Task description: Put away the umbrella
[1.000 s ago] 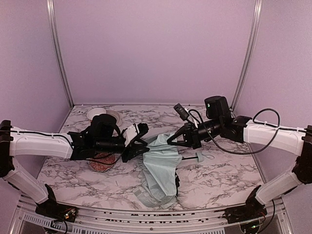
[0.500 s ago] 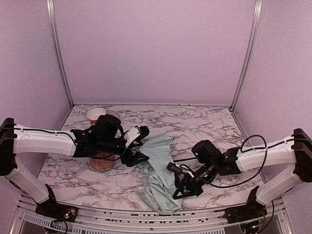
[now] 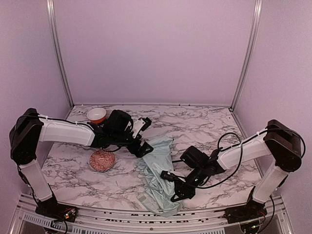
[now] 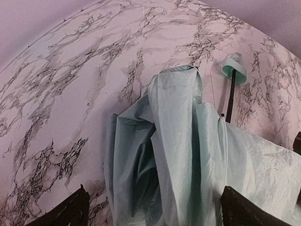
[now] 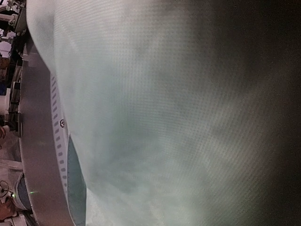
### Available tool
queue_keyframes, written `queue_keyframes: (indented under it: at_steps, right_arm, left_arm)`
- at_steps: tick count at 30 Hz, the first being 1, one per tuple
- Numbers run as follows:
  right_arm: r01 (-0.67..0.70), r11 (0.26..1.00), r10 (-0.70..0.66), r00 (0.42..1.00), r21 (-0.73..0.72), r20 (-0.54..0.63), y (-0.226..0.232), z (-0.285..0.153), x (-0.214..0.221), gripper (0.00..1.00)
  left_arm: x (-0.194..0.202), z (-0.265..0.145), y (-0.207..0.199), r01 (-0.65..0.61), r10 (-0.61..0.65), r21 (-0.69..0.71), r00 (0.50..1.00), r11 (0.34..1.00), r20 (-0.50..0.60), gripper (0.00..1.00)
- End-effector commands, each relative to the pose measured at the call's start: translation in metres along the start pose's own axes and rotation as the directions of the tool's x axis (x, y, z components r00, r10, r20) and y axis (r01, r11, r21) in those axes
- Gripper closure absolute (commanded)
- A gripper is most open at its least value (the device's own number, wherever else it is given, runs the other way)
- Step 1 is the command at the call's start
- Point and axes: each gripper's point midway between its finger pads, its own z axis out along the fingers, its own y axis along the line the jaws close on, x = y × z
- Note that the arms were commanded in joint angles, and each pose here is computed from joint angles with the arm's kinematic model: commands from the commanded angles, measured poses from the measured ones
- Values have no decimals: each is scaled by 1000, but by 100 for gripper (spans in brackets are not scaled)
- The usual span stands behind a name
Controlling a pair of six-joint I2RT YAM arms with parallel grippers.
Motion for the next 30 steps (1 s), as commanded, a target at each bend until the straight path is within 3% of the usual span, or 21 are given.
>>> queue_keyframes:
  at_steps: [1,3,5,8,10,11,14,17,20,25,30]
  right_arm:
    - [44,997,-42,999,65,-31,-15,3,-10,100]
    - [46,996,-43,998,75,-49,-19,5,-11,100]
    - [50,993,-44,997,107,-61,-27,5,-15,100]
    - [38,989,-30,998,141,-63,-40,2,-22,100]
    - [34,985,-27,999,167,-47,-49,-1,-30,100]
    - [35,984,-29,999,176,-34,-52,-3,-34,100]
    - [50,977,-55,998,208,20,-60,-8,-57,99]
    - [97,960,-108,994,262,25,-58,-11,-77,91]
    - [186,945,-207,977,268,55,-33,-20,-93,74]
    - [243,936,-289,944,257,162,16,-64,-112,35]
    - [327,906,-395,882,268,258,67,-115,-128,19]
  left_arm:
    - [0,18,-4,13,-11,67,1000,998,-27,1]
    - [-4,27,-15,9,-6,148,1000,989,-26,4]
    - [-4,31,-32,13,-5,251,999,968,-34,16]
    - [-2,26,-55,1,16,389,999,921,-40,53]
    - [-5,22,-53,-22,37,373,999,928,-32,87]
    - [-9,18,-50,-40,49,350,999,936,-16,97]
    - [-36,-3,-42,-128,103,258,989,958,106,100]
    - [-49,-24,-40,-213,179,171,965,962,192,100]
    - [-47,-33,-49,-294,265,138,944,946,198,100]
    - [-26,-33,-64,-407,390,108,908,907,151,100]
    - [-19,-27,-61,-417,404,95,905,904,130,100]
